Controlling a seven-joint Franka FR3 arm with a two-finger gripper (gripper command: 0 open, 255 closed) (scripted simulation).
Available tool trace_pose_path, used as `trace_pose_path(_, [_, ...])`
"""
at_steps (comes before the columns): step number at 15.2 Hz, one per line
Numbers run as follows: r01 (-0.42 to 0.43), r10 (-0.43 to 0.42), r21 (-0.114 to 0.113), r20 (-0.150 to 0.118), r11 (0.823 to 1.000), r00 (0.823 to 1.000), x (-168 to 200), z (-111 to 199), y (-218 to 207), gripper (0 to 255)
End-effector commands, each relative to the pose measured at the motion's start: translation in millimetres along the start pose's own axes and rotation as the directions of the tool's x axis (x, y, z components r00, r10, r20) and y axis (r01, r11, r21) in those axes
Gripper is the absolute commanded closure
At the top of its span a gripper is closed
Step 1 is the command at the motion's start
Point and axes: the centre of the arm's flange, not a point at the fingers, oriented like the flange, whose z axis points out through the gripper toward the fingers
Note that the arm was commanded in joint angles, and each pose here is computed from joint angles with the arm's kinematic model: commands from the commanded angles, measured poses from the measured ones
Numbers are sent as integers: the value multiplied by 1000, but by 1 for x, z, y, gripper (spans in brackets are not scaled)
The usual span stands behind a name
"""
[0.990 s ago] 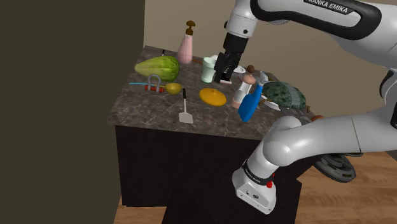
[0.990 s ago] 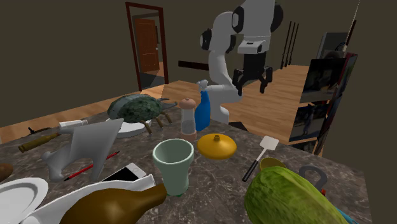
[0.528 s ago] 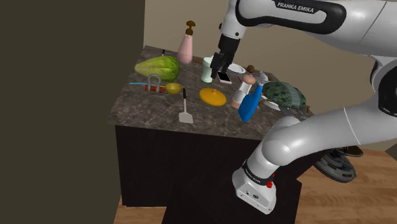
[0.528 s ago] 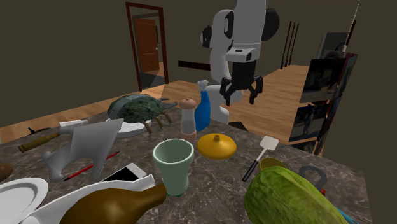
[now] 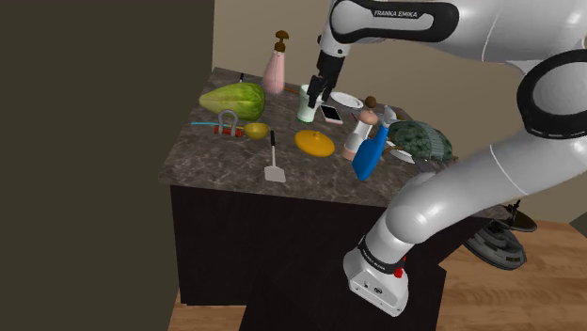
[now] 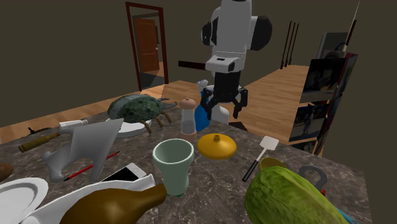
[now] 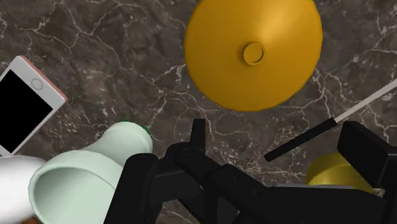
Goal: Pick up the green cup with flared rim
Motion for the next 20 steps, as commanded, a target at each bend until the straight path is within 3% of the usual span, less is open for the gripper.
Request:
trace_pose_path(1, [9, -9, -17, -6, 1000, 1000, 13, 6, 18, 0])
trace_pose_path(11, [47, -50, -96, -32, 994, 998, 88, 26, 110, 0])
trace_pose_path(20, [48, -51, -98, -33, 994, 998, 91, 66, 110, 0])
